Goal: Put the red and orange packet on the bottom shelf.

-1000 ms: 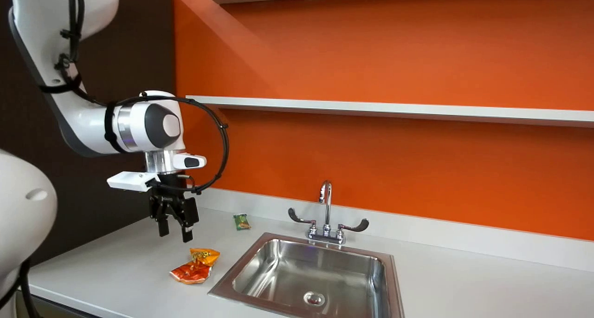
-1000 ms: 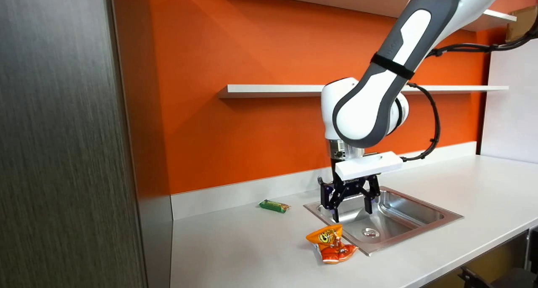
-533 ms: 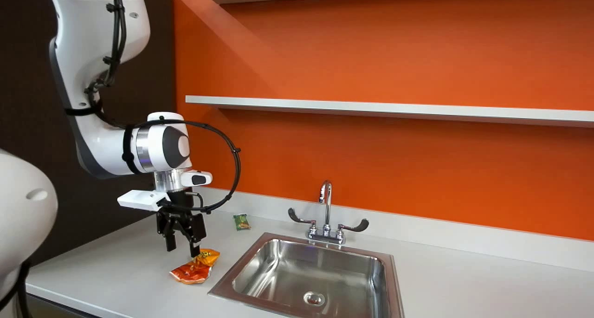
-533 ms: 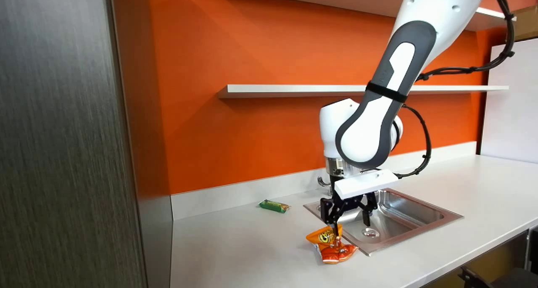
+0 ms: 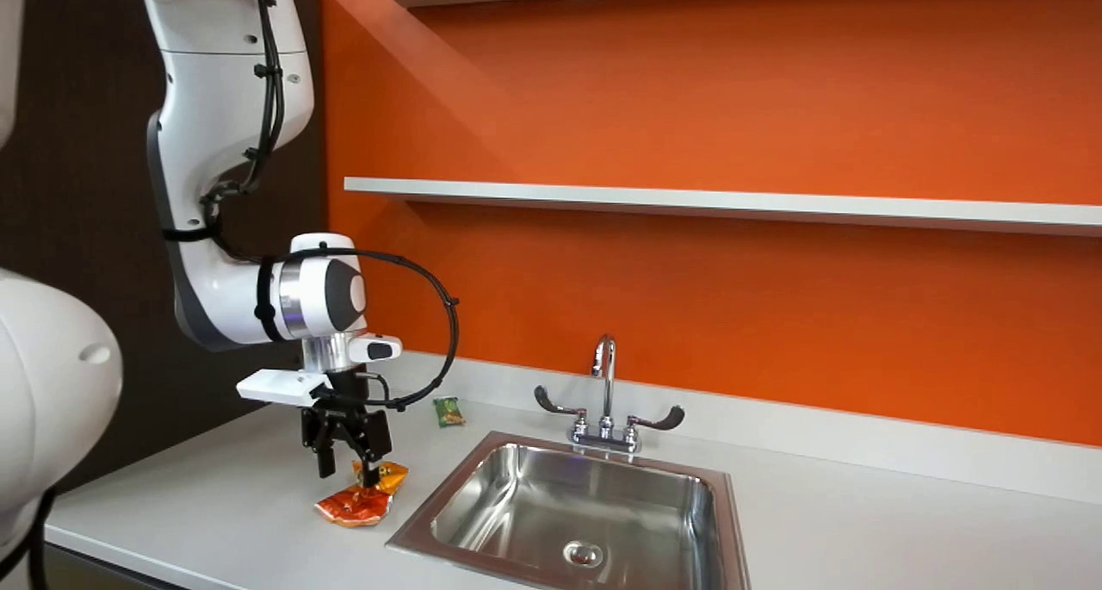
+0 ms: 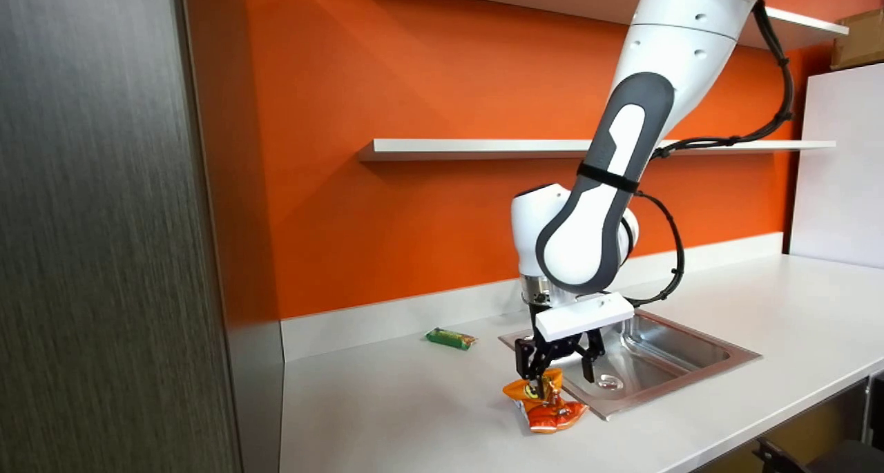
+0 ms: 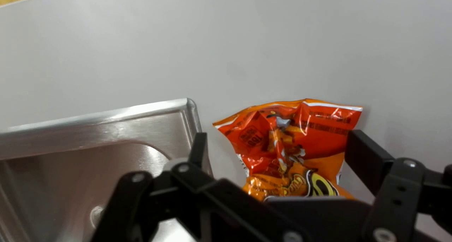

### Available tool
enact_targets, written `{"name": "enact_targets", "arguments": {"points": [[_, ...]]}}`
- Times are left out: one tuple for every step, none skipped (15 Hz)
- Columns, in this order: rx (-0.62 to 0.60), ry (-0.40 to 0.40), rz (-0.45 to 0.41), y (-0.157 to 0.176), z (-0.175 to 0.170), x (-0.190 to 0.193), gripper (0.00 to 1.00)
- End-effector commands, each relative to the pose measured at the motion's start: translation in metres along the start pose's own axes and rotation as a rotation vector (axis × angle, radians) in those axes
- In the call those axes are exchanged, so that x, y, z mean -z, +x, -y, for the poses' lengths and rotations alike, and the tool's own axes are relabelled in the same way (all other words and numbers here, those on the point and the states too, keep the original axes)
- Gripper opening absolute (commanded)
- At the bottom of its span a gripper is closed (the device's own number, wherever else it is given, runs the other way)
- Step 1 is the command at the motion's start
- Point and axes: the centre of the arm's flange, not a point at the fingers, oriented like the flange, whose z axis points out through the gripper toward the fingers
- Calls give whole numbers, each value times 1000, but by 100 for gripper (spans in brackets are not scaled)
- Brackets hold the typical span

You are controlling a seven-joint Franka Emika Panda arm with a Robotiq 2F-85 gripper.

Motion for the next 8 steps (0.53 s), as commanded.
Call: {"name": "enact_targets", "arguments": {"points": [[-15, -5, -10, 16, 9, -16, 100], [-15, -5, -10, 18, 9, -19, 100], [-16, -6, -9, 21, 10, -22, 100], [-18, -7, -10, 23, 10, -24, 100], [-20, -8, -11, 25, 10, -26, 100], [-22, -10, -12, 28, 9, -28, 100], [-24, -11, -12, 30, 9, -29, 100], [-26, -13, -12, 31, 8, -30, 100]]}}
